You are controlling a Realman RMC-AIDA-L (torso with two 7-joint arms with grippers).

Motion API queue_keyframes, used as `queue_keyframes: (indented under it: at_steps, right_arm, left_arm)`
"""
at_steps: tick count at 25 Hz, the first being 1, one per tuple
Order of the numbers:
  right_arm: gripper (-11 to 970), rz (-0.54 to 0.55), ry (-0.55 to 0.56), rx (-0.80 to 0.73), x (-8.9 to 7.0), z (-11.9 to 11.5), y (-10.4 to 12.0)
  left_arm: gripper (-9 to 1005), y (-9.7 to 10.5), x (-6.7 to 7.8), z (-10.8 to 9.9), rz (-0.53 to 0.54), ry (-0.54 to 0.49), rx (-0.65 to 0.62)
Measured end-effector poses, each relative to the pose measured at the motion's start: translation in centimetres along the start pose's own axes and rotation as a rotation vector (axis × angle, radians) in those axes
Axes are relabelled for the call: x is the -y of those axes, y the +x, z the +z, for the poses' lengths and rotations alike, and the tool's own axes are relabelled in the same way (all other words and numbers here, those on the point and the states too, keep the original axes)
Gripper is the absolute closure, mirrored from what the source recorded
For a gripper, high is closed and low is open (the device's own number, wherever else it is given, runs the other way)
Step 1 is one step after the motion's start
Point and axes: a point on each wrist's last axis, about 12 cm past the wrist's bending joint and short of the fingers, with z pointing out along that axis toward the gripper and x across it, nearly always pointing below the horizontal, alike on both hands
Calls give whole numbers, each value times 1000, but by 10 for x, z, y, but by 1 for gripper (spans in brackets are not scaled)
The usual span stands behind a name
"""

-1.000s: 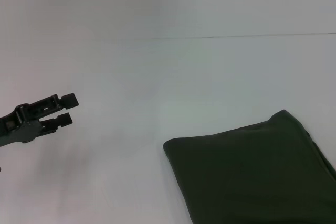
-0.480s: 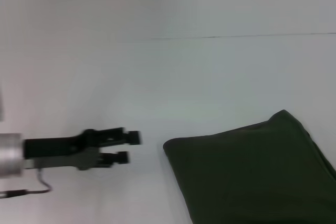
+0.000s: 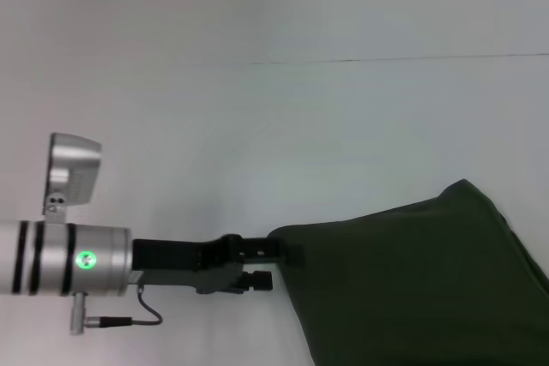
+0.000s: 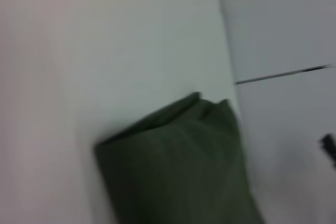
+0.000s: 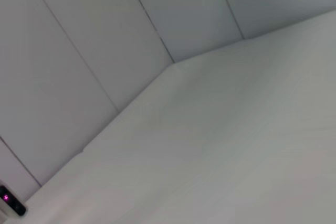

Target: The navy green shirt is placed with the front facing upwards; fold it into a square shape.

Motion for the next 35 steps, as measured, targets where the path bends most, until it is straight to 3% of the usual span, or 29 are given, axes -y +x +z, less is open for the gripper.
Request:
queue_keyframes:
  at_steps: [8, 35]
  right_arm:
    - [35, -5, 15, 36, 2, 0, -1]
    - [36, -3, 17, 33, 3, 2, 1]
  left_arm:
    - [152, -7, 6, 21, 48, -79, -43]
    - [165, -22, 17, 46, 103, -186, -84]
